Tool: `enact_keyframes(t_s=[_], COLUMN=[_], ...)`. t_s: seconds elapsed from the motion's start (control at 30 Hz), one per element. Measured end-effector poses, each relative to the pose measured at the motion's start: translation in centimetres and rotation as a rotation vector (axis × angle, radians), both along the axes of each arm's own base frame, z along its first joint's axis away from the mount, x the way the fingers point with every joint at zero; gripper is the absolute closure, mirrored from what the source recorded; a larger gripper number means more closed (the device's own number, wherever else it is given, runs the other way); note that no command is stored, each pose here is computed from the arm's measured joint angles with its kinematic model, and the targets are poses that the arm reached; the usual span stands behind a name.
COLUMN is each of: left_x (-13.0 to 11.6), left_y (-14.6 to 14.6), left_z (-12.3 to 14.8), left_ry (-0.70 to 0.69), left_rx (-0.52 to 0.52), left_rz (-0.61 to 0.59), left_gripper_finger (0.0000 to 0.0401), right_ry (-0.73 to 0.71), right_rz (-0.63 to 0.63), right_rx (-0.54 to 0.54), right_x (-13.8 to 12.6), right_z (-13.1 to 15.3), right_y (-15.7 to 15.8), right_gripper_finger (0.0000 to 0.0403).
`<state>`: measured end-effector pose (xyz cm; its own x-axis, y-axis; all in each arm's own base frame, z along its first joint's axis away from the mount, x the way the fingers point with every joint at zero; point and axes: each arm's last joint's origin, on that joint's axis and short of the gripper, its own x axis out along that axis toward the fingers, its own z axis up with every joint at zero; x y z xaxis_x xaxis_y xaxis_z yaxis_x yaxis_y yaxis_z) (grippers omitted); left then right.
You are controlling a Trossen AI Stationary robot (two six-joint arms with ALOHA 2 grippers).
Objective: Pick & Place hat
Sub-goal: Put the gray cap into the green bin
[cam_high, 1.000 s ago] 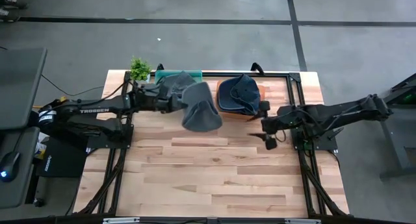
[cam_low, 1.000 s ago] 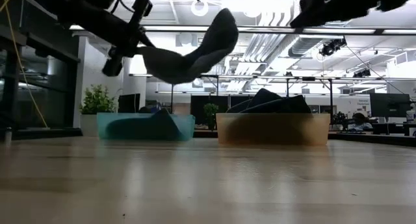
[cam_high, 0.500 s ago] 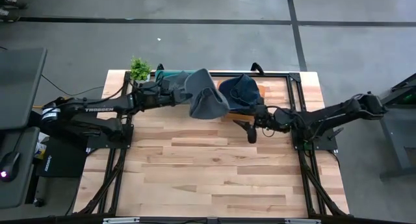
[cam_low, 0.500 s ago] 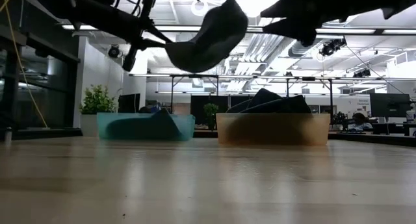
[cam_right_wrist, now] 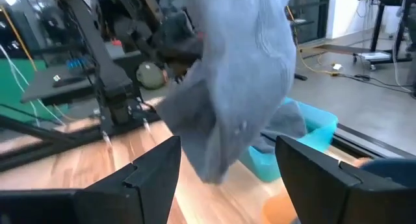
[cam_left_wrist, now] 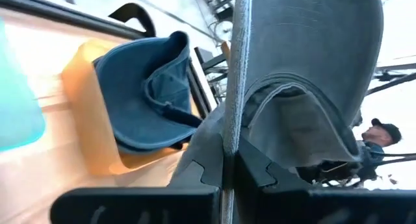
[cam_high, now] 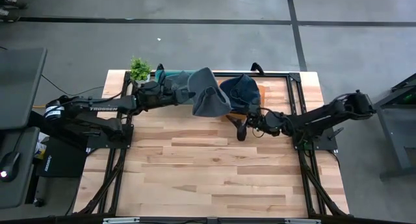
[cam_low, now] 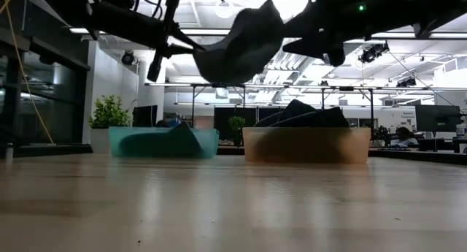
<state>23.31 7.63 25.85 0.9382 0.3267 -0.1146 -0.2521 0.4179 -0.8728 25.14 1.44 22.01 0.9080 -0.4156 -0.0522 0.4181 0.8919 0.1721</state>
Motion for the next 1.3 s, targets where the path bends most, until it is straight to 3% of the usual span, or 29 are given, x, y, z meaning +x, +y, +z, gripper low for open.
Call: enact_keyframes(t_s=[0.5, 0.83, 1.1, 1.3], left_x=[0.0, 0.0, 0.1, 0.1], left_y=[0.0, -0.1, -0.1, -0.1], left_z=[0.6, 0.6, 0.6, 0.6], left_ry=[-0.048, -0.038, -0.039, -0.039], left_rx=[0.048, 0.063, 0.062, 0.062], left_rz=[-0.021, -0.027, -0.038, -0.037], left_gripper_finger=[0.0395, 0.0395, 0.0395, 0.0395], right_ry=[-0.133, -0.176, -0.152, -0.113], right_rz=[-0.002, 0.041, 0.014, -0.007], right_rx=[0.052, 0.035, 0.02, 0.015], right_x=[2.2, 3.9, 4.1, 4.0], right_z=[-1.5, -0.1, 0.0, -0.4], right_y=[-2.1, -2.8, -2.9, -3.7], right_gripper_finger=[0.0157, 0.0171, 0.024, 0.0354])
